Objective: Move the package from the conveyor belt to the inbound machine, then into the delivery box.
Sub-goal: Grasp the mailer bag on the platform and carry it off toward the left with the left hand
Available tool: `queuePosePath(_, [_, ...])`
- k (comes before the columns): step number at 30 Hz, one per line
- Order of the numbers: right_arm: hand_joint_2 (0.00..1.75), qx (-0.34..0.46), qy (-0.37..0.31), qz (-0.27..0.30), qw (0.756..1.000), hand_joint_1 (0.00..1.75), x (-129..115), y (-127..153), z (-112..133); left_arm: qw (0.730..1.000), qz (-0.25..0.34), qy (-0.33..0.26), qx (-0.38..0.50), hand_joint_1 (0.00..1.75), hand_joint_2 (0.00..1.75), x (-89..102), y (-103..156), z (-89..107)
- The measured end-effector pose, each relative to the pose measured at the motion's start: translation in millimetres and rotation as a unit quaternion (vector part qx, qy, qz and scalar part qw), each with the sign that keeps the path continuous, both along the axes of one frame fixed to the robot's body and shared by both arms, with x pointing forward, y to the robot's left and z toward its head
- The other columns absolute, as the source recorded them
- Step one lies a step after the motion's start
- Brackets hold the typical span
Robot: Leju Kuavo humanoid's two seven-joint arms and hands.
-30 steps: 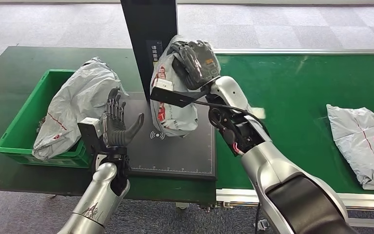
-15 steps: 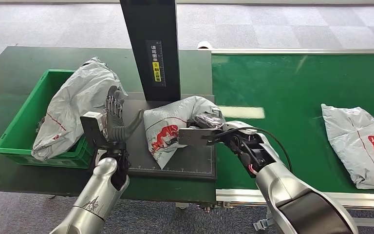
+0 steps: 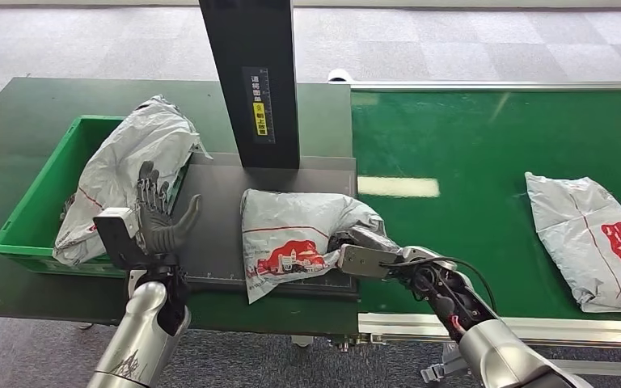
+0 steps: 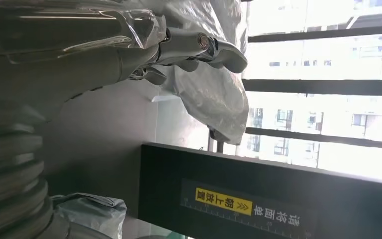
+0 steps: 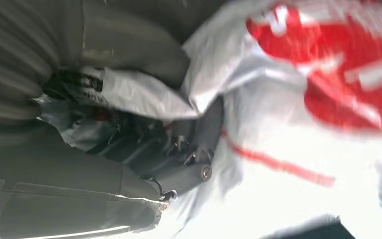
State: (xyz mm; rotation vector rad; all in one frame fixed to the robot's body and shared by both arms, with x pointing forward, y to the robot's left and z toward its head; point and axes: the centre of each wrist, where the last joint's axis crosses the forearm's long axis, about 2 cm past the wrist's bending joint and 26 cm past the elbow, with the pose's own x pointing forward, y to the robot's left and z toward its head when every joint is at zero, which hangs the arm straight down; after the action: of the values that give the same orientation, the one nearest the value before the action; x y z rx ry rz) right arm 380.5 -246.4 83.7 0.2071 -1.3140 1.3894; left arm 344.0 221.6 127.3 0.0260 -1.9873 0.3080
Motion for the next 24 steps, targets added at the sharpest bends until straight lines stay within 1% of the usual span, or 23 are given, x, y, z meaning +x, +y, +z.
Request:
queuePosePath(3, [1.75, 0.058, -0.032, -0.047, 0.997, 0.00, -8, 4, -3, 1.000, 0.008, 0.001, 0.001, 0.00, 1.75, -10.9, 5, -5.1])
queuePosePath(5, [1.75, 0.114, -0.060, -0.077, 0.989, 0.00, -15, 7, -4, 1.000, 0.012, 0.001, 0.002, 0.00, 1.75, -18.8, 8, -8.9])
queuePosePath(9, [1.75, 0.208, -0.136, -0.126, 0.960, 0.00, -30, 8, -5, 1.000, -0.002, -0.010, 0.013, 0.00, 1.75, -27.8, 9, -11.8])
queuePosePath(11, [1.75, 0.248, -0.155, -0.148, 0.945, 0.00, -37, 6, -3, 0.999, -0.021, -0.020, 0.028, 0.00, 1.75, -28.5, 7, -10.9])
queuePosePath(14, [1.75, 0.301, -0.154, -0.179, 0.924, 0.00, -47, -1, -4, 0.997, -0.052, -0.031, 0.052, 0.00, 1.75, -29.2, 0, -9.9])
queuePosePath(16, [1.75, 0.322, -0.147, -0.191, 0.916, 0.00, -54, -6, -6, 0.995, -0.064, -0.034, 0.061, 0.00, 1.75, -29.8, -3, -9.7])
queuePosePath(19, [1.75, 0.334, -0.141, -0.202, 0.910, 0.00, -61, -10, -9, 0.994, -0.075, -0.036, 0.067, 0.00, 1.75, -30.4, -7, -9.6])
queuePosePath(24, [1.75, 0.342, -0.144, -0.211, 0.904, 0.00, -65, -13, -9, 0.994, -0.081, -0.037, 0.070, 0.00, 1.75, -30.9, -9, -9.6])
